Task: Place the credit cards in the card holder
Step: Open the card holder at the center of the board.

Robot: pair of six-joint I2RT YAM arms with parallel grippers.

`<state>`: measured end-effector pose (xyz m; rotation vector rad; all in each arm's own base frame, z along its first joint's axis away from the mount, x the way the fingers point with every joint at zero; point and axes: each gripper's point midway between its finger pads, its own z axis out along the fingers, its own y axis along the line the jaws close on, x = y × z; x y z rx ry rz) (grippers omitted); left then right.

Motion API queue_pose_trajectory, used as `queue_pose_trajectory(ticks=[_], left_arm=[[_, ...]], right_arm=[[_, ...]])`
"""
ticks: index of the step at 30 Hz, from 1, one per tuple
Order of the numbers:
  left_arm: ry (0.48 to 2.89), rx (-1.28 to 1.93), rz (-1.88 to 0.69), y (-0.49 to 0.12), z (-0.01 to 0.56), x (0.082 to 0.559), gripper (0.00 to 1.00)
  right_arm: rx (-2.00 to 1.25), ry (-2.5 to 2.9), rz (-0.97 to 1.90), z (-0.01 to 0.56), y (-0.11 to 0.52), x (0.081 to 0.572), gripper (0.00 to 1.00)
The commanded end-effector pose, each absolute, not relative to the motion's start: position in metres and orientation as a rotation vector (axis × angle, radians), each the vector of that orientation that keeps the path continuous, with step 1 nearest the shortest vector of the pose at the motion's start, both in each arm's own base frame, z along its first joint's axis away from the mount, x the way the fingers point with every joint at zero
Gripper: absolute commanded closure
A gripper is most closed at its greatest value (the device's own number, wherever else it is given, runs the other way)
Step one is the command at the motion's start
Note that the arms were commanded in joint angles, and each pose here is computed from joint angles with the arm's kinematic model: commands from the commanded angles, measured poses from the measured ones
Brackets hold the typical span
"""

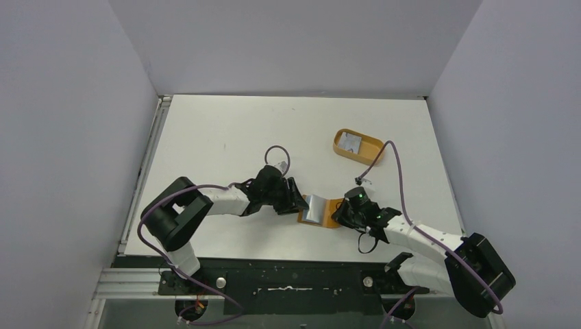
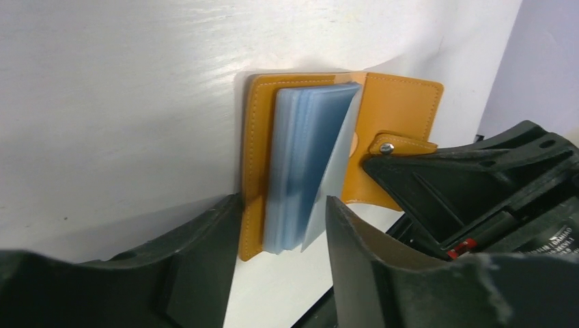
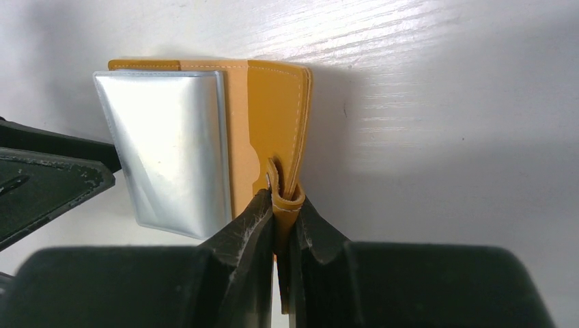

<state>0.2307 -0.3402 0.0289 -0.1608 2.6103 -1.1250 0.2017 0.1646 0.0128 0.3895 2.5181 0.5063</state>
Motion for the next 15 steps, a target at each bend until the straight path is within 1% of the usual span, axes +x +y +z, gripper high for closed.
queue_pose_trajectory(ticks=[1, 5, 15], left_arm=[[2.544, -0.152, -1.186, -0.344, 0.044, 0.236, 0.5], [2.553, -0.178, -1.129, -0.331, 0.04, 0.237, 0.45], [2.589, -0.166, -1.069, -0.326, 0.032, 0.237, 0.43]], right_arm=[[0.395, 2.526, 0.467, 0.005, 0.153, 0.198, 1.0], [0.407, 2.543, 0.433, -0.003, 0.145, 0.195, 1.0], [0.459, 2.57, 0.397, -0.024, 0.127, 0.188, 1.0]])
